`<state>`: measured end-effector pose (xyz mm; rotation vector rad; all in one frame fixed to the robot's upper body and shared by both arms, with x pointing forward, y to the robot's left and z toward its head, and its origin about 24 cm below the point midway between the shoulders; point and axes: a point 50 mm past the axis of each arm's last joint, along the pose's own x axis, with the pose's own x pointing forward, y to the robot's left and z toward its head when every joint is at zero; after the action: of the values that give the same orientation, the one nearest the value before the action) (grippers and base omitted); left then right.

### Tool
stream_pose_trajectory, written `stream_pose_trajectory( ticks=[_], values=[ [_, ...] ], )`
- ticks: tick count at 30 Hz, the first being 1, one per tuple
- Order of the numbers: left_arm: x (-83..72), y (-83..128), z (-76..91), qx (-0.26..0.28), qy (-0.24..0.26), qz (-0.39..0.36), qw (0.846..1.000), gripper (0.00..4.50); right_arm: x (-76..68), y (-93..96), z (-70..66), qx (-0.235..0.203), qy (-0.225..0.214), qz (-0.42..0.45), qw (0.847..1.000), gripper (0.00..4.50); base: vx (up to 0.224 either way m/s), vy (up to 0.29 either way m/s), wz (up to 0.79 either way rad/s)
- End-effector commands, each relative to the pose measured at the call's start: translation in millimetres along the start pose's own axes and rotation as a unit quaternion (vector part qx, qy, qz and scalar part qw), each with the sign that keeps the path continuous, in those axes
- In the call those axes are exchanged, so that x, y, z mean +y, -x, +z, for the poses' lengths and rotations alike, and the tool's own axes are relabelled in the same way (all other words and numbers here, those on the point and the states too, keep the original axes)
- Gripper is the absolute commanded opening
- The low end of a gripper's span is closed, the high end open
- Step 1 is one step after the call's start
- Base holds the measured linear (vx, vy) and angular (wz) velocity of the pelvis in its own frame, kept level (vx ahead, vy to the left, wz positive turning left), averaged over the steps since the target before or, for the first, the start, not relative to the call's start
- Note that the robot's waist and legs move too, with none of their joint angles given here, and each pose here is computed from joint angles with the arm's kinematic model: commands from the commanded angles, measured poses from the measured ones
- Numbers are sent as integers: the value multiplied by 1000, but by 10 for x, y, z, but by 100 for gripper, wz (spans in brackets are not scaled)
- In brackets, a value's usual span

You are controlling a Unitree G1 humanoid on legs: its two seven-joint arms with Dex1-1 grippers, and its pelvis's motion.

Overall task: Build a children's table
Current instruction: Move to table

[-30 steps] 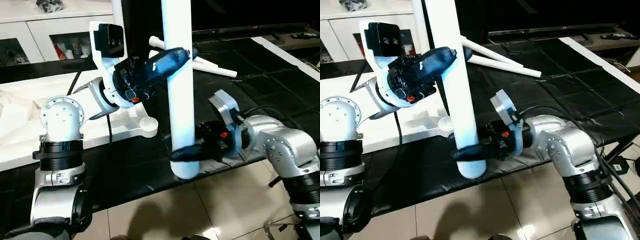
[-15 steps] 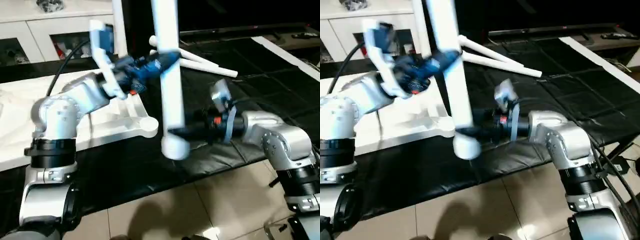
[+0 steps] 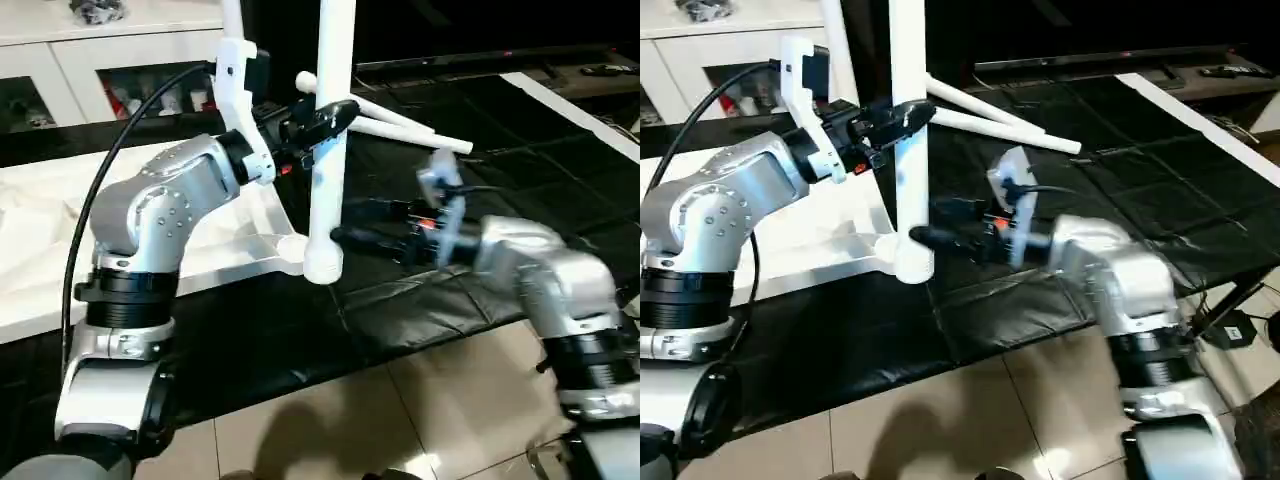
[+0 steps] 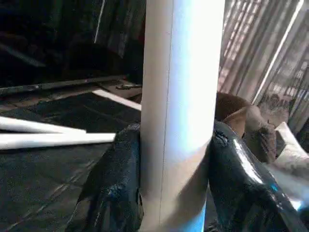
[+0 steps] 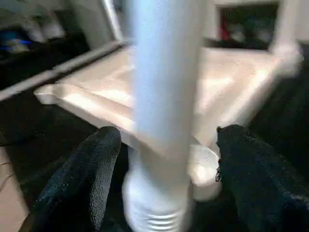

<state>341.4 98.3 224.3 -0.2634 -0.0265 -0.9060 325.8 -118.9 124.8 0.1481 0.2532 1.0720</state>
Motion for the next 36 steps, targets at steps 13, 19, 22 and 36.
stream_pose_trajectory(
  ticks=[13, 19, 22, 36],
  values=[
    [-103, -52, 112, -7, -5, -42, 999, 174, 65, 111, 140, 5, 18, 93, 995, 354, 0, 0, 0],
    [-293, 2, 133, 8, 12, -171, 985, 174, 90, 190, 204, 17, 23, 148, 989, 354, 0, 0, 0],
    [-354, 5, 148, 10, 15, -206, 978, 174, 75, 200, 209, 27, 25, 153, 988, 354, 0, 0, 0],
    [-438, -33, 139, 20, 26, -250, 968, 174, 201, 268, 139, 61, 3, 245, 968, 283, 0, 0, 0]
  ],
)
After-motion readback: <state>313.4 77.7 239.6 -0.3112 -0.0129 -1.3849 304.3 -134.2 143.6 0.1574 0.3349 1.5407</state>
